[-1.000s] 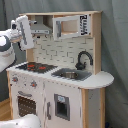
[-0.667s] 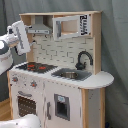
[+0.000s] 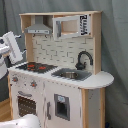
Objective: Play with the kitchen
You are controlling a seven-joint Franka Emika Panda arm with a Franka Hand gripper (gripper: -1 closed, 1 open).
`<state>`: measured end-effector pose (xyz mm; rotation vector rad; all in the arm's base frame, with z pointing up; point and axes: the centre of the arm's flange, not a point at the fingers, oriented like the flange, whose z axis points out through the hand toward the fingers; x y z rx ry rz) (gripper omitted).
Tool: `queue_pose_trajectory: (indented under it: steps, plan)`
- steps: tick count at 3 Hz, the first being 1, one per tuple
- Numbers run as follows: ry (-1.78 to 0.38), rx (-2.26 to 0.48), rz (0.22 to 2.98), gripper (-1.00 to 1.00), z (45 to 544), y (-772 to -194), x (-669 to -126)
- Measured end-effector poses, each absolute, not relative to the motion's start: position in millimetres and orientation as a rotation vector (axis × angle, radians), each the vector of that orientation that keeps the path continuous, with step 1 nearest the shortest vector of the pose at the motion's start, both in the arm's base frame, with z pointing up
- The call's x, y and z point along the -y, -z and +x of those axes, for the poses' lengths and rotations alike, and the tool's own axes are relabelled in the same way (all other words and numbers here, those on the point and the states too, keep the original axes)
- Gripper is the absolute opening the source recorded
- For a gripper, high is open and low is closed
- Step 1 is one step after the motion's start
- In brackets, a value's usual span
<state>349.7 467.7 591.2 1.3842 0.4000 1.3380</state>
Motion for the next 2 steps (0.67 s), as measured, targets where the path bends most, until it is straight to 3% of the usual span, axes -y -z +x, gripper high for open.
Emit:
queue_pose_trajectory:
  steps: [2]
  plan:
    - [-1.293,-0.595,1.257,1.00,306.2,-526.2,-513.3]
